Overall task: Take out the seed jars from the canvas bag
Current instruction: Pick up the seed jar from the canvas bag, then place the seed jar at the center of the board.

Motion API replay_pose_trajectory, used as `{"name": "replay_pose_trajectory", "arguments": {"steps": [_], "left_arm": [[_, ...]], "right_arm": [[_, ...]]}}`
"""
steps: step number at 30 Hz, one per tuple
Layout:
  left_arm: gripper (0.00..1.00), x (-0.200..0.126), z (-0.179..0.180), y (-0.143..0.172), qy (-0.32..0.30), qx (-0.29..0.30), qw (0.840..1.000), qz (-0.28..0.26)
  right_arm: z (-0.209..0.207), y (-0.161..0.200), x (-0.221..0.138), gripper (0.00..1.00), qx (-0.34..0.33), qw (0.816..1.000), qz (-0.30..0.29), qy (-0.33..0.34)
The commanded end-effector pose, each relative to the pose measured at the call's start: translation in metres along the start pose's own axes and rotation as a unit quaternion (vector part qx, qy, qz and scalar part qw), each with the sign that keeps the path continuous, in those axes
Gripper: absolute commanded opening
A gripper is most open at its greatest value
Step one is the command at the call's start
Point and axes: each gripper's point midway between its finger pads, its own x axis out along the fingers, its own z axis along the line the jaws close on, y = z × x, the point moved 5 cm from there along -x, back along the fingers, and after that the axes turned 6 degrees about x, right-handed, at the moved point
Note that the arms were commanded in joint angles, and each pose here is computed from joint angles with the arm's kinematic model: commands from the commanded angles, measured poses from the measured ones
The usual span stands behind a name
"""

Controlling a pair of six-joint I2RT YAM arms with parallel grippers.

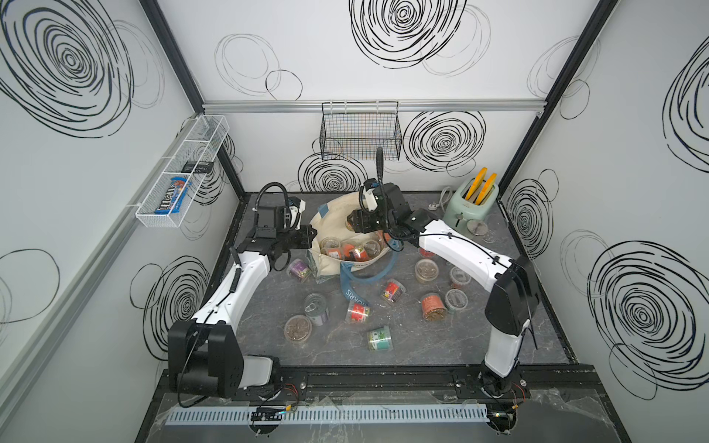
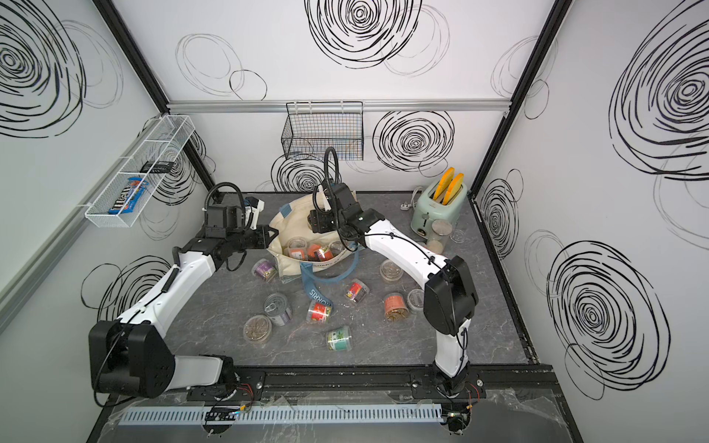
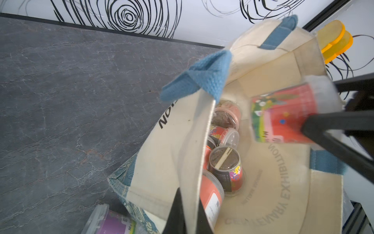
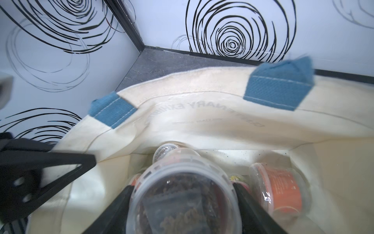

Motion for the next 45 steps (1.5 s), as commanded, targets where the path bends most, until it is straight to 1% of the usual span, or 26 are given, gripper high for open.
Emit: {"name": "replay_pose_trajectory", "arguments": {"steps": [1, 7, 13, 17, 20, 23, 25, 29, 34, 39, 45], "left_arm": [[0.00, -0.006, -0.002, -0.029, 0.001, 0.011, 0.998, -0.054], [0.00, -0.005, 0.000, -0.027, 0.000, 0.010, 0.999, -0.053], [0.00, -0.006, 0.002, -0.025, -0.001, 0.010, 0.998, -0.055], [0.00, -0.006, 0.002, -0.026, -0.001, 0.011, 0.998, -0.057], [0.00, -0.006, 0.002, -0.026, 0.001, 0.010, 0.998, -0.057], [0.00, -0.006, 0.001, -0.026, 0.005, 0.010, 0.998, -0.057], [0.00, -0.007, 0.001, -0.027, 0.006, 0.012, 0.998, -0.058], [0.00, -0.011, 0.001, -0.027, 0.004, 0.015, 0.998, -0.064], [0.00, -0.014, 0.002, -0.026, 0.003, 0.013, 0.998, -0.065], [0.00, -0.016, 0.001, -0.026, 0.004, 0.014, 0.998, -0.068], [0.00, -0.018, 0.001, -0.024, 0.004, 0.017, 0.997, -0.072]], "right_arm": [[0.001, -0.003, -0.034, 0.68, -0.005, 1.000, 0.005, -0.002], [-0.015, -0.021, -0.096, 0.68, 0.013, 1.000, -0.021, -0.017], [-0.051, -0.030, -0.150, 0.67, 0.025, 0.999, -0.036, 0.015], [-0.079, -0.022, -0.174, 0.67, 0.043, 0.997, -0.047, 0.044], [-0.098, -0.009, -0.181, 0.67, 0.052, 0.996, -0.043, 0.065], [-0.112, 0.009, -0.172, 0.67, 0.058, 0.995, -0.026, 0.083], [-0.116, 0.019, -0.163, 0.67, 0.069, 0.994, -0.017, 0.078], [-0.130, 0.030, -0.143, 0.67, 0.096, 0.991, -0.023, 0.085], [-0.158, 0.043, -0.111, 0.67, 0.104, 0.987, -0.012, 0.122], [-0.175, 0.050, -0.082, 0.67, 0.119, 0.986, 0.000, 0.120], [-0.190, 0.060, -0.050, 0.67, 0.126, 0.981, 0.049, 0.137]]}}
